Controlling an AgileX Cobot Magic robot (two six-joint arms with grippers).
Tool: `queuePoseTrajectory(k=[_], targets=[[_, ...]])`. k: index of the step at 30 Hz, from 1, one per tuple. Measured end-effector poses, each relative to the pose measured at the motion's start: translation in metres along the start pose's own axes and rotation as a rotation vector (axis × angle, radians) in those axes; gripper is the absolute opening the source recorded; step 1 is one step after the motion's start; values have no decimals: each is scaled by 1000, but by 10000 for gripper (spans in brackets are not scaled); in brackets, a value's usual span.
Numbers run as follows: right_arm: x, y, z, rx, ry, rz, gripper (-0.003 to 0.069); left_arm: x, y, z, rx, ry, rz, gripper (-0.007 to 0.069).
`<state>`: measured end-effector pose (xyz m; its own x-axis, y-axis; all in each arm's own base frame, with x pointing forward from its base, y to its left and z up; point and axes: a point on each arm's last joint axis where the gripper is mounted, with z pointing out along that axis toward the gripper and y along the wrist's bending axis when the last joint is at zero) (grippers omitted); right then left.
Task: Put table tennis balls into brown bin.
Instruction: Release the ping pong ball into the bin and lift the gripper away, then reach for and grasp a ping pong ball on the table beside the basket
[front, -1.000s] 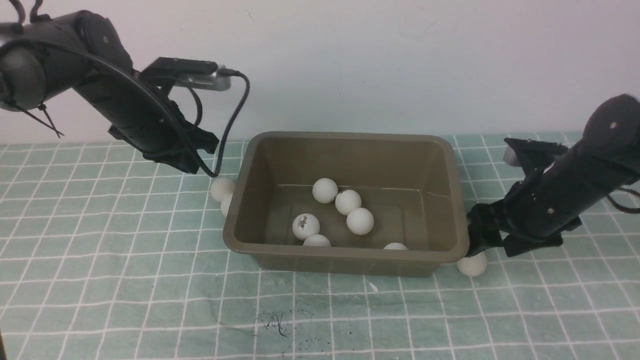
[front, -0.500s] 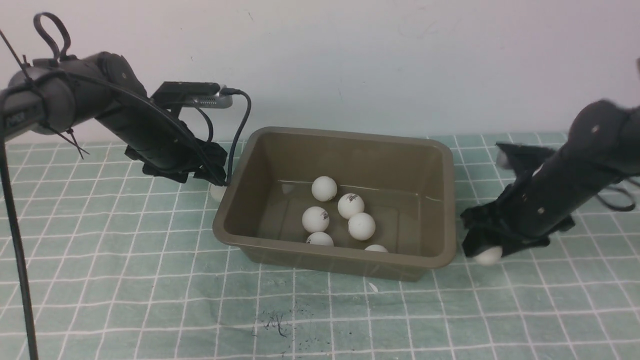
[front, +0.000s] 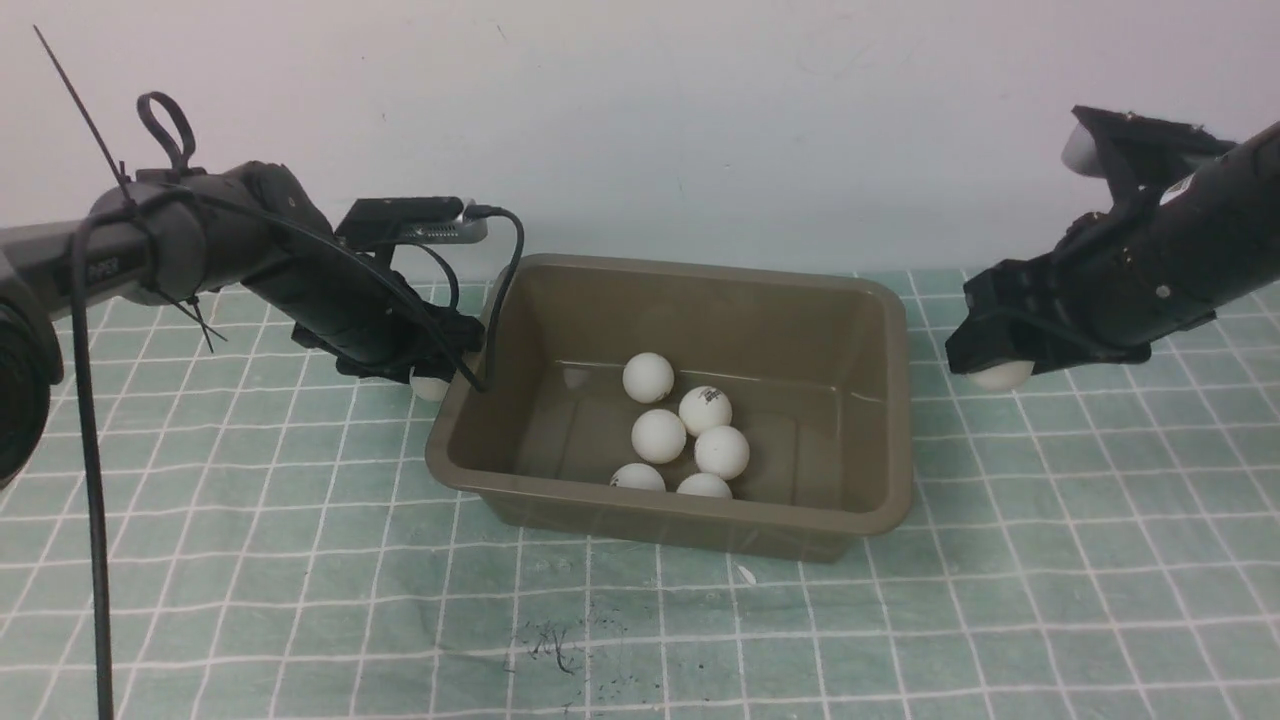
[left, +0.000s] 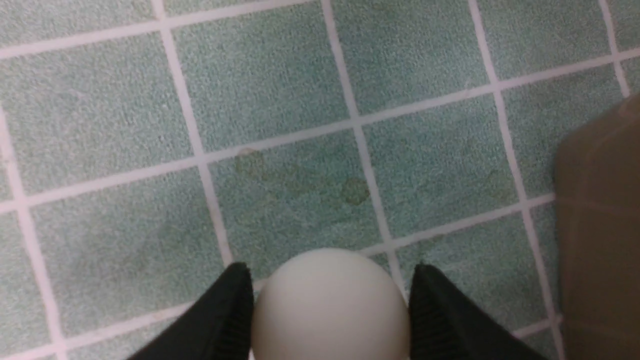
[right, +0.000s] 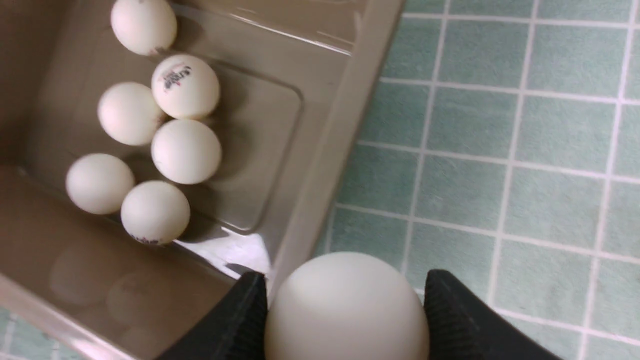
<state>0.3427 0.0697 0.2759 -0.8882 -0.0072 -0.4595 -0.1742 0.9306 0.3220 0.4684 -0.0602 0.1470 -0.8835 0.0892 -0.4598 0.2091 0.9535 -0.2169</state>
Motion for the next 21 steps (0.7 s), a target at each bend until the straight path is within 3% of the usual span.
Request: queuePoseTrajectory(k=[4, 9, 11, 16, 17, 18, 21], targets=[[-3, 17, 1, -58, -33, -58, 363, -4, -3, -17, -9, 52, 58, 346], [-6, 53, 22, -105, -92, -164, 363, -28, -27, -84, 34, -5, 102, 346], [-16, 64, 42, -114, -110, -200, 391, -40, -68, -116, 126, -93, 211, 349], [-22, 64, 53, -103, -43, -232, 549, -31, -100, -92, 183, -19, 284, 353], [-22, 64, 50, -93, -4, -255, 582, -25, -105, -75, 191, 28, 282, 382], [-22, 64, 49, -88, -2, -260, 587, -25, -105, -74, 193, 33, 281, 388], [-23, 62, 31, -13, 38, -291, 562, -19, -105, -64, 183, 89, 285, 507]])
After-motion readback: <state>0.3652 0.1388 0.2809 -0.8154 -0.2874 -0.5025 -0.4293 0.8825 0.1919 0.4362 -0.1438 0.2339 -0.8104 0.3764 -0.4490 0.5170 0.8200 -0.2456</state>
